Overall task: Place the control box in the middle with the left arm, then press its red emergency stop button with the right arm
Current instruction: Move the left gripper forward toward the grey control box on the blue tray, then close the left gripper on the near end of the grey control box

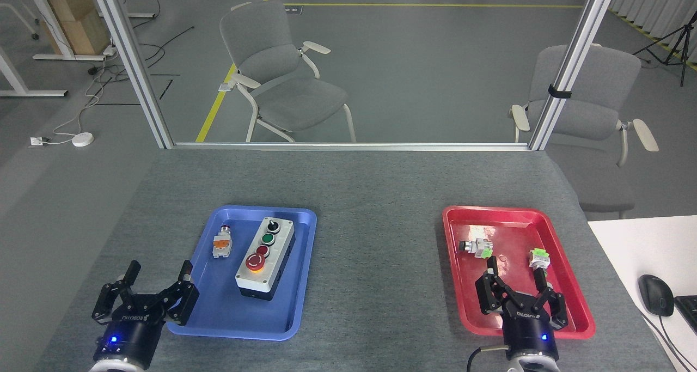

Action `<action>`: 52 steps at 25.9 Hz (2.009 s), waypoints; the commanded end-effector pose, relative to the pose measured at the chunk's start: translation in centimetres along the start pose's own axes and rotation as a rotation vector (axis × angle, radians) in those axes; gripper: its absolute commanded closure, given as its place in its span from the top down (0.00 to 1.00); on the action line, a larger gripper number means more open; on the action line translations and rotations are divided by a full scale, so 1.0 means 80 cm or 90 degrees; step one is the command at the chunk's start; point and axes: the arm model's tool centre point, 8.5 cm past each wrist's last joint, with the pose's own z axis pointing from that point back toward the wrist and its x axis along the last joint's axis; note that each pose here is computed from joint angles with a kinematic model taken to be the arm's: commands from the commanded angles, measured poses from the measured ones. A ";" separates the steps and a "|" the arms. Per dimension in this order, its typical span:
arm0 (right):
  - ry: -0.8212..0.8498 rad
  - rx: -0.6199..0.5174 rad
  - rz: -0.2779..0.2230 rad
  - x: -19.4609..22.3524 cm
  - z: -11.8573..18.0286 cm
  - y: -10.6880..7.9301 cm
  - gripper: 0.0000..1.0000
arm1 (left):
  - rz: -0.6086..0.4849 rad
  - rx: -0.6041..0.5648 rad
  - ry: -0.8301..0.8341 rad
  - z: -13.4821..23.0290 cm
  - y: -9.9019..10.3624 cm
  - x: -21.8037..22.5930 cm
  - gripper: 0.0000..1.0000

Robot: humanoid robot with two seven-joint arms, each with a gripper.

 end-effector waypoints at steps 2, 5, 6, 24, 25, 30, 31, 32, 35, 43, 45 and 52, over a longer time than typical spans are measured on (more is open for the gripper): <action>-0.001 0.000 -0.001 0.001 0.000 0.000 0.99 | 0.008 0.009 0.005 0.001 -0.004 0.003 0.99; -0.002 0.000 0.000 0.001 0.000 0.000 0.99 | 0.033 0.041 0.012 0.002 0.000 0.010 0.99; -0.001 0.000 -0.001 0.001 0.000 0.000 0.99 | 0.038 0.045 0.003 0.002 0.002 0.014 0.99; -0.002 0.000 -0.004 0.002 0.000 0.001 0.99 | -0.032 -0.161 -0.132 -0.018 -0.100 0.103 0.97; -0.002 0.000 -0.003 0.002 0.000 0.001 0.99 | -0.035 -0.193 -0.128 -0.021 -0.108 0.101 0.97; -0.003 0.001 -0.004 0.003 0.000 0.001 0.99 | -0.033 -0.233 -0.120 -0.041 -0.118 0.100 0.97; -0.003 0.001 -0.004 0.003 0.000 0.001 0.99 | -0.034 -0.236 -0.118 -0.043 -0.119 0.099 0.97; -0.003 0.001 -0.004 0.003 0.000 0.001 0.99 | -0.034 -0.238 -0.116 -0.044 -0.119 0.098 0.97; -0.004 0.001 -0.003 0.003 0.000 0.001 0.99 | -0.034 -0.243 -0.099 -0.053 -0.121 0.098 0.97; -0.004 0.001 -0.005 0.004 0.000 0.001 0.99 | -0.027 -0.251 -0.085 -0.070 -0.125 0.101 0.98; -0.004 0.001 -0.005 0.004 0.000 0.001 0.99 | -0.025 -0.252 -0.089 -0.070 -0.126 0.106 0.98; -0.004 0.001 -0.004 0.003 0.000 0.001 0.99 | -0.015 -0.248 -0.122 -0.065 -0.125 0.116 0.98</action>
